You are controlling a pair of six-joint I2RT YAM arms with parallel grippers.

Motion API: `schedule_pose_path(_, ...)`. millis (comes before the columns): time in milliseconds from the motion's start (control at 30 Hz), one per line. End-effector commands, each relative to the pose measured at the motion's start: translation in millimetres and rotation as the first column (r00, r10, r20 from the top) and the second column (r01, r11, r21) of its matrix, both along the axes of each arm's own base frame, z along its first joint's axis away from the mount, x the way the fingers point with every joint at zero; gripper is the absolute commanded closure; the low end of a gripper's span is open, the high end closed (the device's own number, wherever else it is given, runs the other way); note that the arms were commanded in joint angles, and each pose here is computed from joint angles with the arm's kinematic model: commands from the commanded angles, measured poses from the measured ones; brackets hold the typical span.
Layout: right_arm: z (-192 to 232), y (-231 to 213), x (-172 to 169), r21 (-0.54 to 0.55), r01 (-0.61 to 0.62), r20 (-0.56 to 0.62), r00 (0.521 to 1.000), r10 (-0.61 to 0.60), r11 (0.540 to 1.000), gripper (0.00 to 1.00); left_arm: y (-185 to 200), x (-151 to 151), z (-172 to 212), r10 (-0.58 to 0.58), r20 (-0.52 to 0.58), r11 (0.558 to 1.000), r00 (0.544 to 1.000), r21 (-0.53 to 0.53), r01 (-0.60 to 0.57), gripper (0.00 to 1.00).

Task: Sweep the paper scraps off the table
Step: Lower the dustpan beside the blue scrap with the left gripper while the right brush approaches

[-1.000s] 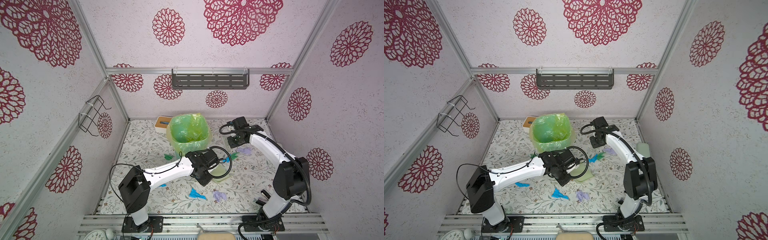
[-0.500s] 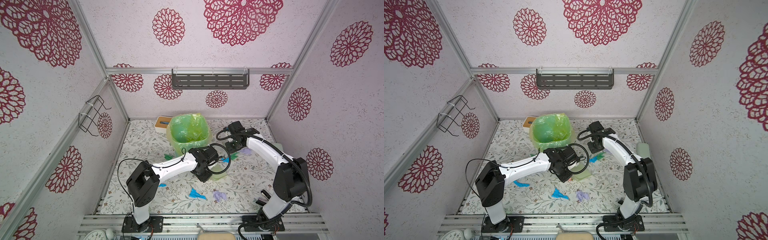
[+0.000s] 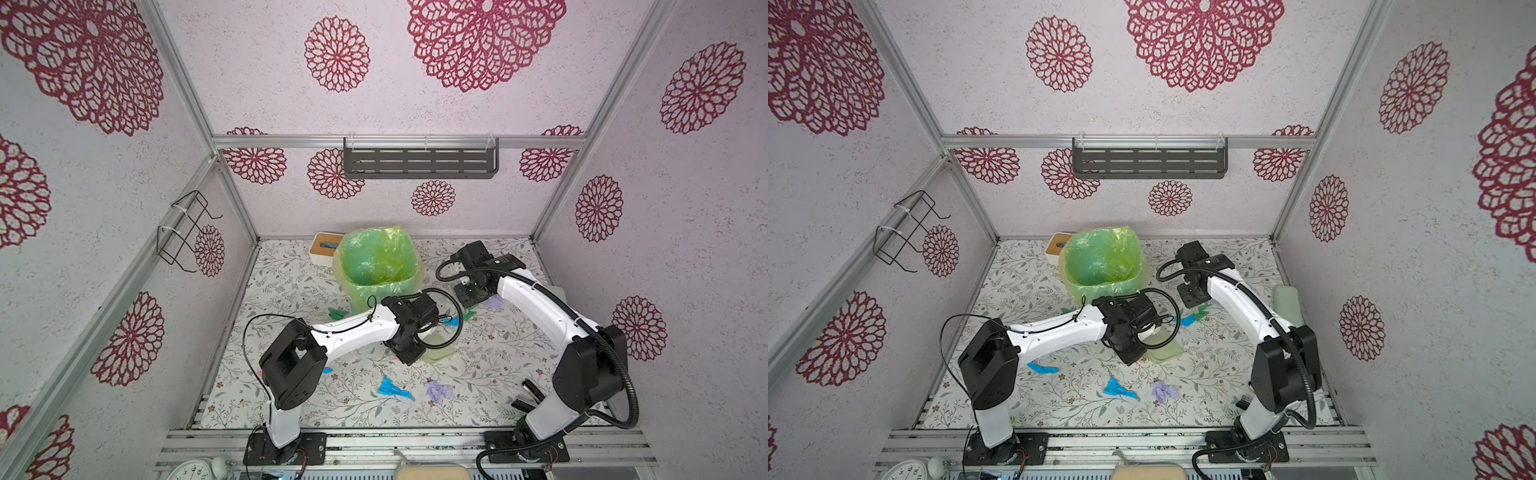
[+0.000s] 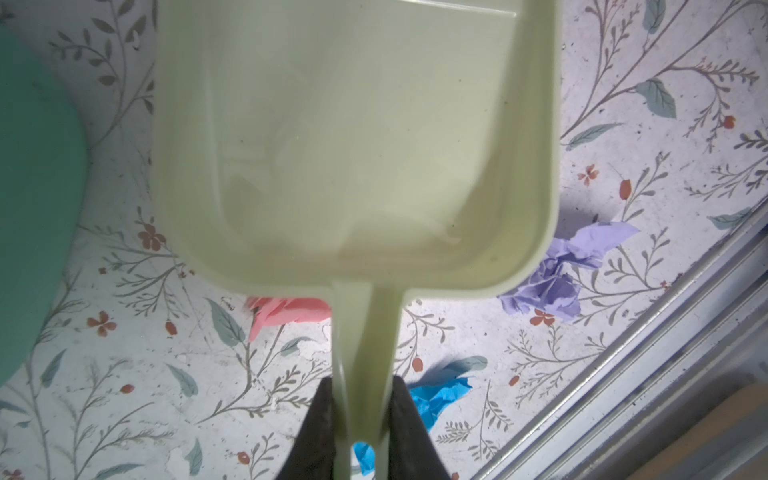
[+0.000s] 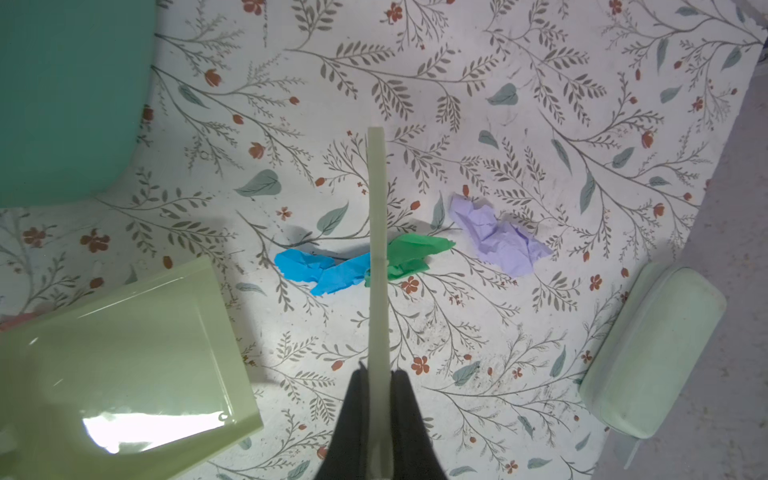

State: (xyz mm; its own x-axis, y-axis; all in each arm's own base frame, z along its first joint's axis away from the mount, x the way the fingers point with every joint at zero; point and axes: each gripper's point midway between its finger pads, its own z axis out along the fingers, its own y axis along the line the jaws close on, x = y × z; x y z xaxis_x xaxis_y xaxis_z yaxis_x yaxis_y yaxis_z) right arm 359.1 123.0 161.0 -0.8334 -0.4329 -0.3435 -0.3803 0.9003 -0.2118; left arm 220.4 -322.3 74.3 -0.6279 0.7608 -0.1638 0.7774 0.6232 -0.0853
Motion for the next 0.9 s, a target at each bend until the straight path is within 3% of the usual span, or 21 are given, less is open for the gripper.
schedule_pose_path(0, -3, -9, 3, -0.071, 0.009, -0.007, 1.0, -0.01, 0.997, 1.0, -5, 6, 4, -0.008, 0.008, 1.0, 1.0, -0.014, 0.008, 0.92)
schedule_pose_path(600, 15, 13, -37, 0.114, -0.023, -0.084, 0.996, 0.033, 0.993, 1.0, -6, 13, -2, -0.007, -0.006, 1.0, 1.0, -0.009, 0.007, 0.92)
schedule_pose_path(867, 28, -7, -15, -0.006, 0.012, 0.011, 1.0, -0.012, 1.0, 1.0, -8, 14, -4, -0.011, -0.017, 1.0, 1.0, -0.004, 0.011, 0.91)
